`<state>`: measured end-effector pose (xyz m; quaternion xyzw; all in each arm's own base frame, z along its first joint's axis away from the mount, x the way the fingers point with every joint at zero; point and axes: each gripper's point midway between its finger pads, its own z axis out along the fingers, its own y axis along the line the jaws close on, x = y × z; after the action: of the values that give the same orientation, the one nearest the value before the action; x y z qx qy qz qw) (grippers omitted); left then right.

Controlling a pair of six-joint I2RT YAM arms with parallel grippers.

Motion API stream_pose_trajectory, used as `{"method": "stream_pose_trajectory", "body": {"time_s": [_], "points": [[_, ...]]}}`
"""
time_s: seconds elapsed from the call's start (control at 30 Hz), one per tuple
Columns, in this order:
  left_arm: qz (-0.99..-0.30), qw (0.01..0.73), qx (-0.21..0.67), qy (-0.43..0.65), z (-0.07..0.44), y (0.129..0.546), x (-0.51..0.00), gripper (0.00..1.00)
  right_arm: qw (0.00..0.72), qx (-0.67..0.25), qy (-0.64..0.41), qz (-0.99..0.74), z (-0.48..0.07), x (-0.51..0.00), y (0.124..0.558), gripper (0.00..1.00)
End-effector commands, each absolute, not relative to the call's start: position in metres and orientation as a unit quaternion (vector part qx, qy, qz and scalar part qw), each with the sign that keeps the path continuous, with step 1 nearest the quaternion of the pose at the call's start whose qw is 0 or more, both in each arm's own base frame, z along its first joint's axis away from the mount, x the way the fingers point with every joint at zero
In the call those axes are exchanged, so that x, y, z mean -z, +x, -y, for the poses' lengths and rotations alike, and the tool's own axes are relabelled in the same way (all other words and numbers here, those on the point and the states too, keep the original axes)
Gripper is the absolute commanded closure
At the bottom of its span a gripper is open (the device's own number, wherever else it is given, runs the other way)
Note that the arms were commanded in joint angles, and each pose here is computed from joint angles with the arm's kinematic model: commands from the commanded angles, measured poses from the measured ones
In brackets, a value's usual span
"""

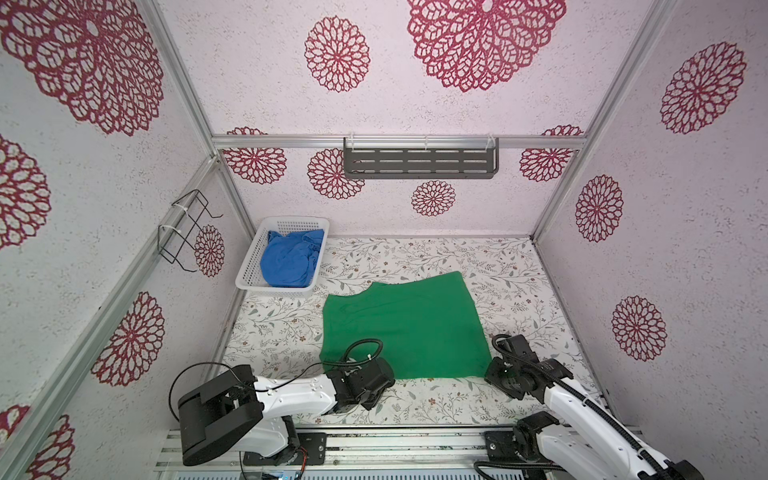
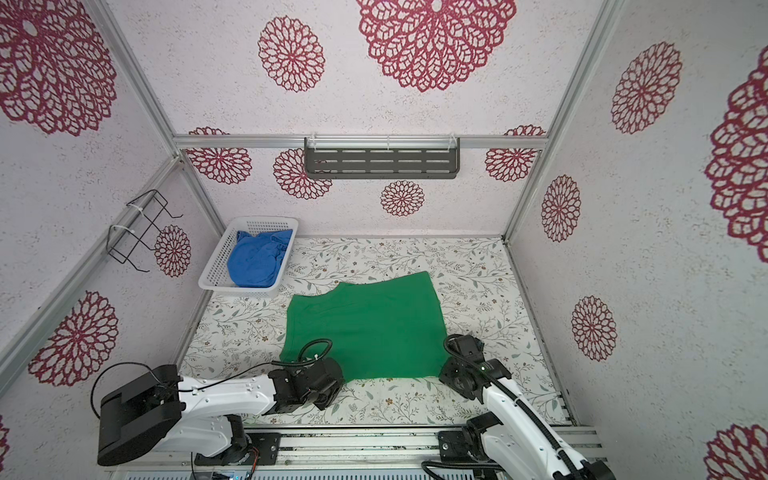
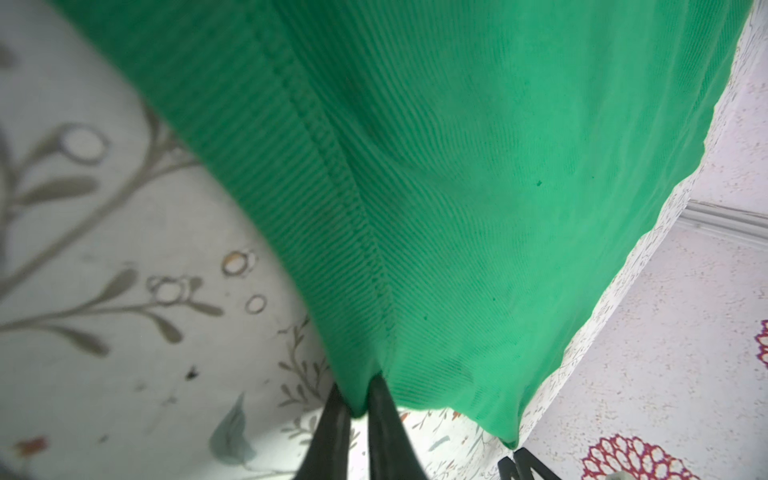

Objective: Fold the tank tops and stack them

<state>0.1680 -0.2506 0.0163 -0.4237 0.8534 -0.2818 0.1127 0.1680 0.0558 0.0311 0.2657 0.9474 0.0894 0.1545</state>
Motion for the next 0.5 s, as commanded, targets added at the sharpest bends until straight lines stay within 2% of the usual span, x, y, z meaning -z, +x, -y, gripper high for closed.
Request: {"method": "stream_pose_trajectory", "body": {"time_s": [0.0, 0.17, 0.47], "points": [[-0.853, 0.125, 0.271, -0.429, 0.240, 0.167, -0.016, 0.94, 0.159, -0.073, 0.283, -0.943, -0.049, -0.025, 0.168, 0.57], [-0.852, 0.128, 0.271, -0.429, 0.237, 0.166, -0.018, 1.00, 0.158, -0.068, 0.282, -0.944, -0.049, -0.021, 0.172, 0.62], [-0.866, 0.153, 0.229, -0.416, 0.215, 0.163, -0.028, 1.00, 0.156, -0.069, 0.277, -0.946, -0.049, -0.022, 0.169, 0.97]]}}
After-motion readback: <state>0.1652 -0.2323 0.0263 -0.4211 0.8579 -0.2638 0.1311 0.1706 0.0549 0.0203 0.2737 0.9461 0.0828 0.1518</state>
